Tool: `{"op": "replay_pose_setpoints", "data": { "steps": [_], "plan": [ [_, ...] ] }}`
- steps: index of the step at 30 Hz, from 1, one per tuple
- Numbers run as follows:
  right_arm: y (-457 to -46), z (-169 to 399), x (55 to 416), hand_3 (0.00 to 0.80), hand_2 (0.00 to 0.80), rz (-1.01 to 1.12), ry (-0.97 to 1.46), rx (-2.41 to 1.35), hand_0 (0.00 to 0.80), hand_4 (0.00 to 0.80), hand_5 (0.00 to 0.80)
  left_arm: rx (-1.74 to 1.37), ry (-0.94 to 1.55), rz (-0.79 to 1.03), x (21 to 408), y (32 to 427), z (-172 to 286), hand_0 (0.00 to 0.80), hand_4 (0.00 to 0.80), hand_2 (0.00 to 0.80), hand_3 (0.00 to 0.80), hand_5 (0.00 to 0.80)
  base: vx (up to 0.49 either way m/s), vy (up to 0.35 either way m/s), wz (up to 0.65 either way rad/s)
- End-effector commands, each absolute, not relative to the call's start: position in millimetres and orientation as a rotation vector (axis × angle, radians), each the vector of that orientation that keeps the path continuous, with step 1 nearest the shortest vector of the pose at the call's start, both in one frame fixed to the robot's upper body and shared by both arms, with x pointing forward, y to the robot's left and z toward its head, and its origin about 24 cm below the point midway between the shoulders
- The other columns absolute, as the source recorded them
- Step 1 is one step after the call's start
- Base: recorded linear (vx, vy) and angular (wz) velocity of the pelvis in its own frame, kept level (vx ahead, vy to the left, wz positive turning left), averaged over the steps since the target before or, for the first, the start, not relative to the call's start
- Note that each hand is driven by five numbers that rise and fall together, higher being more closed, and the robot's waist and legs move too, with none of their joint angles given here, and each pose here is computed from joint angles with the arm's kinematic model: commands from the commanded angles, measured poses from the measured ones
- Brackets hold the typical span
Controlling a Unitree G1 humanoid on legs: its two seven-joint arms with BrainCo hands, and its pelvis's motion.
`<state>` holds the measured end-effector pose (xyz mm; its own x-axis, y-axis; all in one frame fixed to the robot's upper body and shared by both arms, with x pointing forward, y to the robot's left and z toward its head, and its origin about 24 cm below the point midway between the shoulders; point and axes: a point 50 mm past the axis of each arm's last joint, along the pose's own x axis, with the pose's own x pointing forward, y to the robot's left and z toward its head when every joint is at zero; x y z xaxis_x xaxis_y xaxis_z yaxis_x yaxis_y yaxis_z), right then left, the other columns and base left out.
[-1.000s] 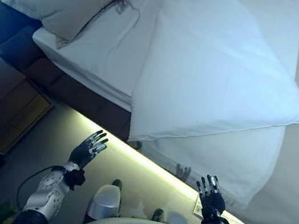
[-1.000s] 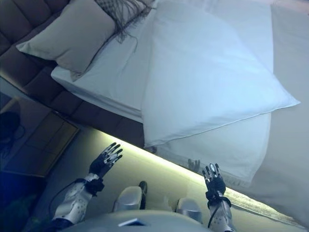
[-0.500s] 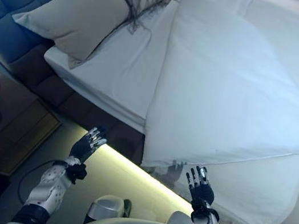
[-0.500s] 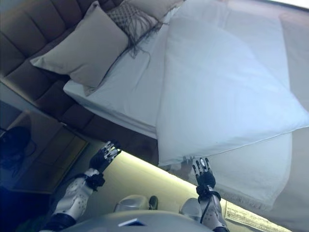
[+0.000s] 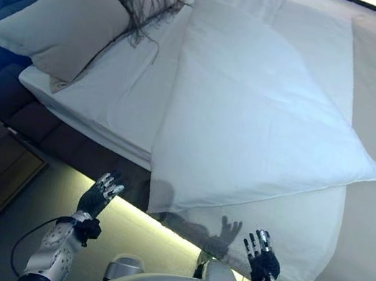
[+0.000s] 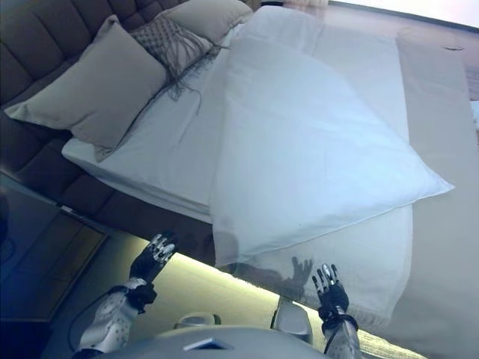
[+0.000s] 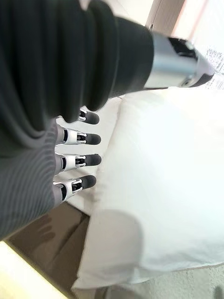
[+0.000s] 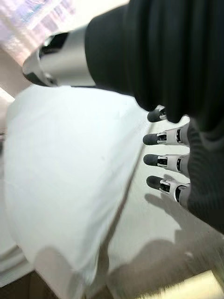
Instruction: Make the bed neatly
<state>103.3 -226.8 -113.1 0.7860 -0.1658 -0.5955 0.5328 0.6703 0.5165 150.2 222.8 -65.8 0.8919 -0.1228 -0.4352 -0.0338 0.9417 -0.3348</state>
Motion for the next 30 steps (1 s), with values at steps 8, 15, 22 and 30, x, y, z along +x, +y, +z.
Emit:
{"op": "replay_pose_setpoints", "data": {
  "steps": [8,15,22,30],
  "plan": [
    [-251.6,-91.8,138.1,0.000,0.000,-0.474,0.364,0.736,0.000,0.000,0.000,-0.248,0.319,-0.158,181.8,211.8,-43.0,0.000,0.000,0.000,0.000,0.000,-0.021,-0.055,0.08],
    [-301.4,-91.4,154.3,0.000,0.000,-0.676,0.303,0.737,0.000,0.000,0.000,-0.226,0.259,-0.198,214.9,201.9,-30.7,0.000,0.000,0.000,0.000,0.000,-0.003,0.202,-0.05],
    [-329.0,-65.4,183.8,0.000,0.000,-0.703,0.146,0.729,0.000,0.000,0.000,-0.206,0.157,-0.211,233.7,206.3,-6.1,0.000,0.000,0.000,0.000,0.000,-0.106,0.085,-0.17],
    [-348.6,-55.5,186.8,0.000,0.000,-0.721,0.089,0.743,0.000,0.000,0.000,-0.217,0.114,-0.241,241.3,199.6,1.7,0.000,0.000,0.000,0.000,0.000,-0.007,-0.004,0.09]
  ]
}}
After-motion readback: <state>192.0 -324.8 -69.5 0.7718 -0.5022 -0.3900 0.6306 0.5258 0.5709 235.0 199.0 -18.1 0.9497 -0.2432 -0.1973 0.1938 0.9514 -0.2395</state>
